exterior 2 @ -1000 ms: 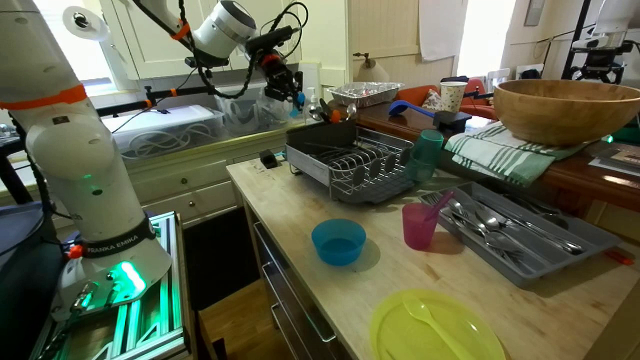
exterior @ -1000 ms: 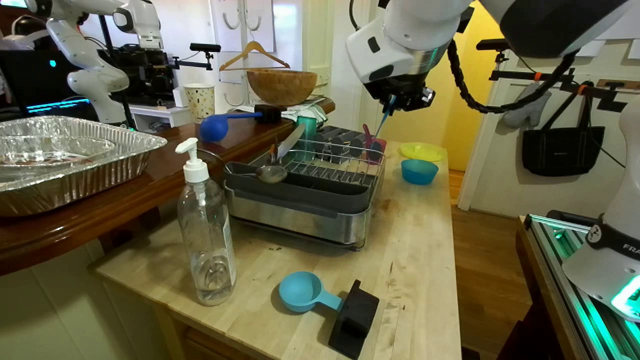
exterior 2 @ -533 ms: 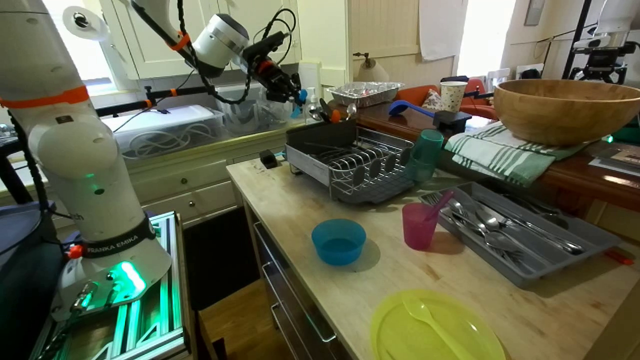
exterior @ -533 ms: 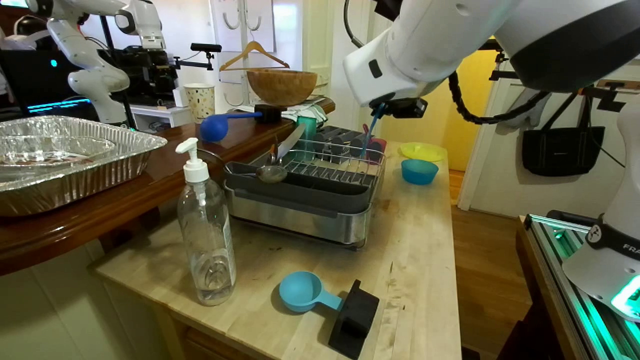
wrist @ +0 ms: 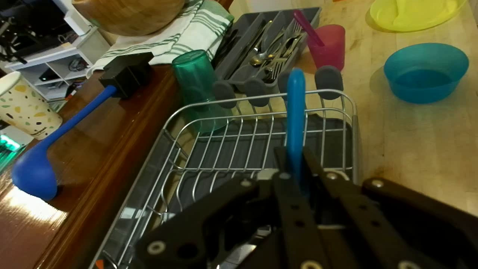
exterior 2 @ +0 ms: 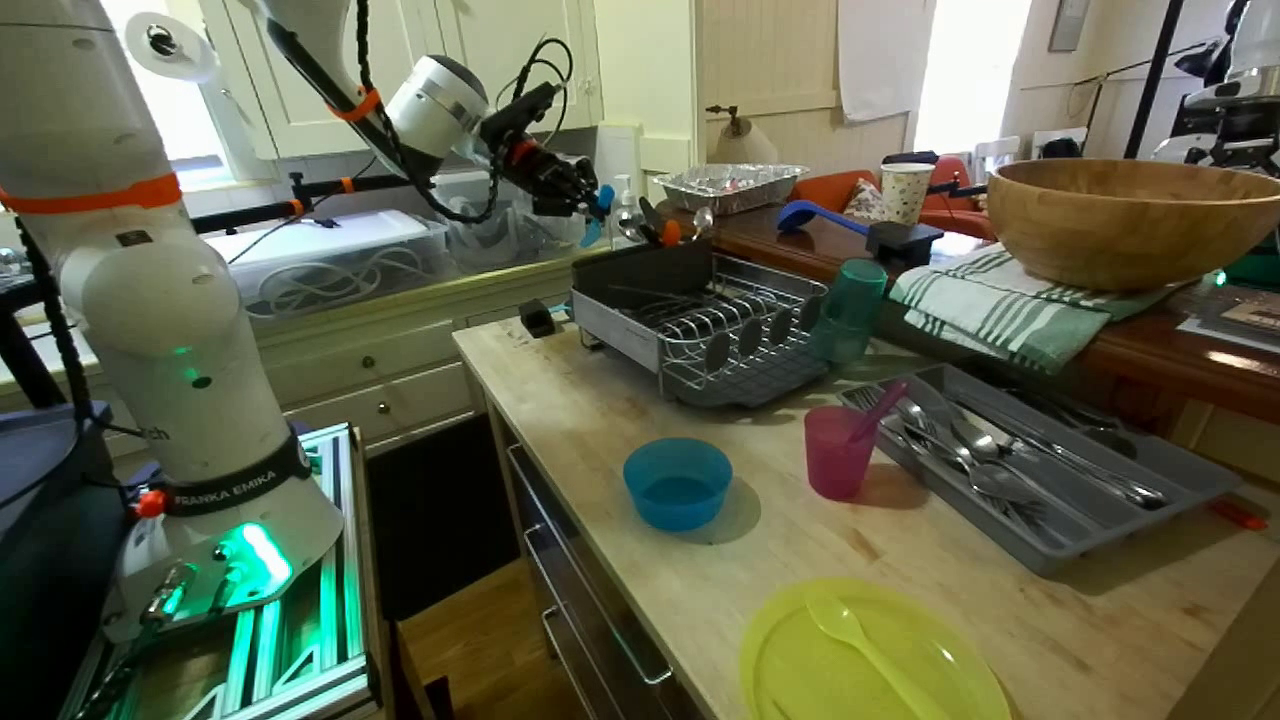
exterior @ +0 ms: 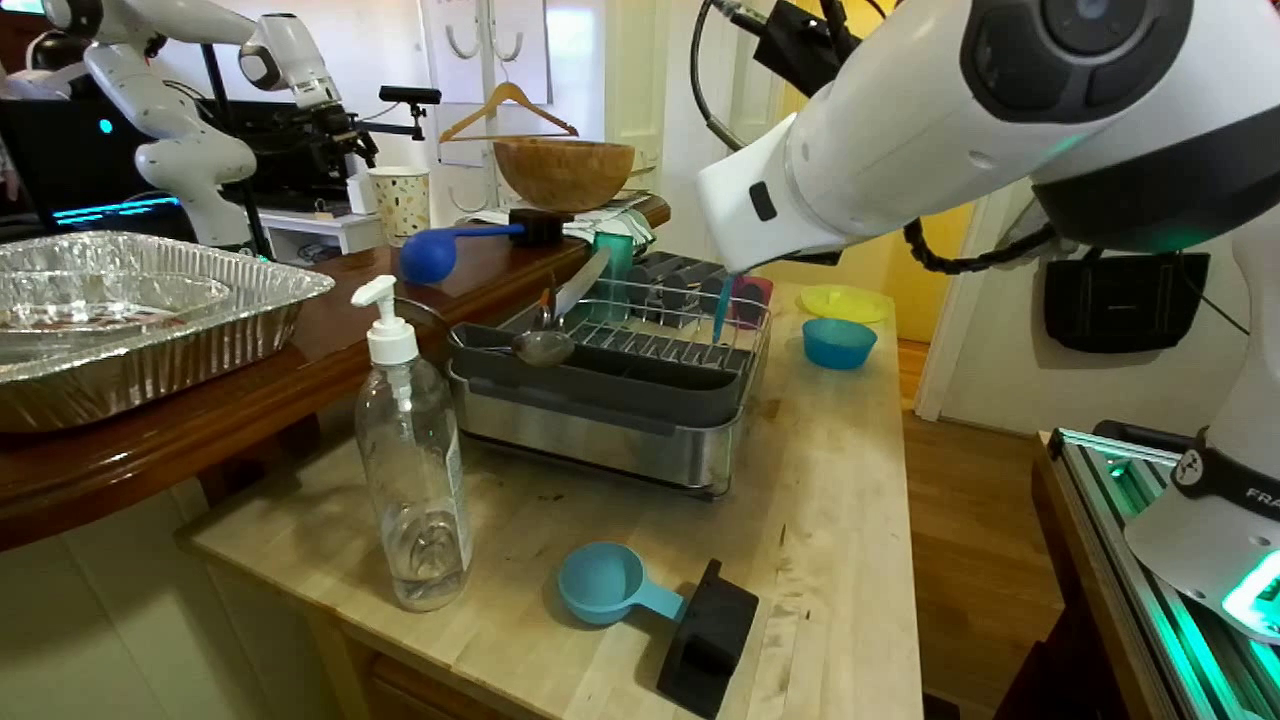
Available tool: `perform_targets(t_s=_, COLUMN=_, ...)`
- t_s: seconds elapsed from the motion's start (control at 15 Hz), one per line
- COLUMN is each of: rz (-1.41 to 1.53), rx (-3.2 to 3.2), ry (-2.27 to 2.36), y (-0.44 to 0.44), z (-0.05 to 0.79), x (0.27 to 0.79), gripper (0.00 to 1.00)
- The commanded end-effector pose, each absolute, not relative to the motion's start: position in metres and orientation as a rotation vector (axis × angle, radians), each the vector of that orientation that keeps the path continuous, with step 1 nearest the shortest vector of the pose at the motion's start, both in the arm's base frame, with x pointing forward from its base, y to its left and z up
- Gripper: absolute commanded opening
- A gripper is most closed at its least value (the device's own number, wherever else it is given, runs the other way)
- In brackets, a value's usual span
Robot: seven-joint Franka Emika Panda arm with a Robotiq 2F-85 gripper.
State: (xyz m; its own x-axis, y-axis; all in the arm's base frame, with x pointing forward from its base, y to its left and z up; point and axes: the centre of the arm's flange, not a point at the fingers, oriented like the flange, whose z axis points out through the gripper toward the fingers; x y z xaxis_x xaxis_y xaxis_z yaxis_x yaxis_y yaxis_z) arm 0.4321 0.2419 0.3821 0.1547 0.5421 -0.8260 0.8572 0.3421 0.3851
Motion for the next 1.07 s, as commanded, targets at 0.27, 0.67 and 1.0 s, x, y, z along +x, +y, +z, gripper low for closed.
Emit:
perform_targets(t_s=0.27, rz=-0.308, rx=1.188, ry=1.493, y=0.256, z=0.355, x=0.422, gripper=0.03)
perform_targets(t_s=0.67, rz=-0.334, rx=1.12, ry=1.513, y=0.263, z=0.338, x=0.429, gripper=0.03)
perform_targets(t_s=1.0, rz=-0.336, rx=1.059, ry=1.518, y=0.271, z=0.326, x=0.435, gripper=0.03)
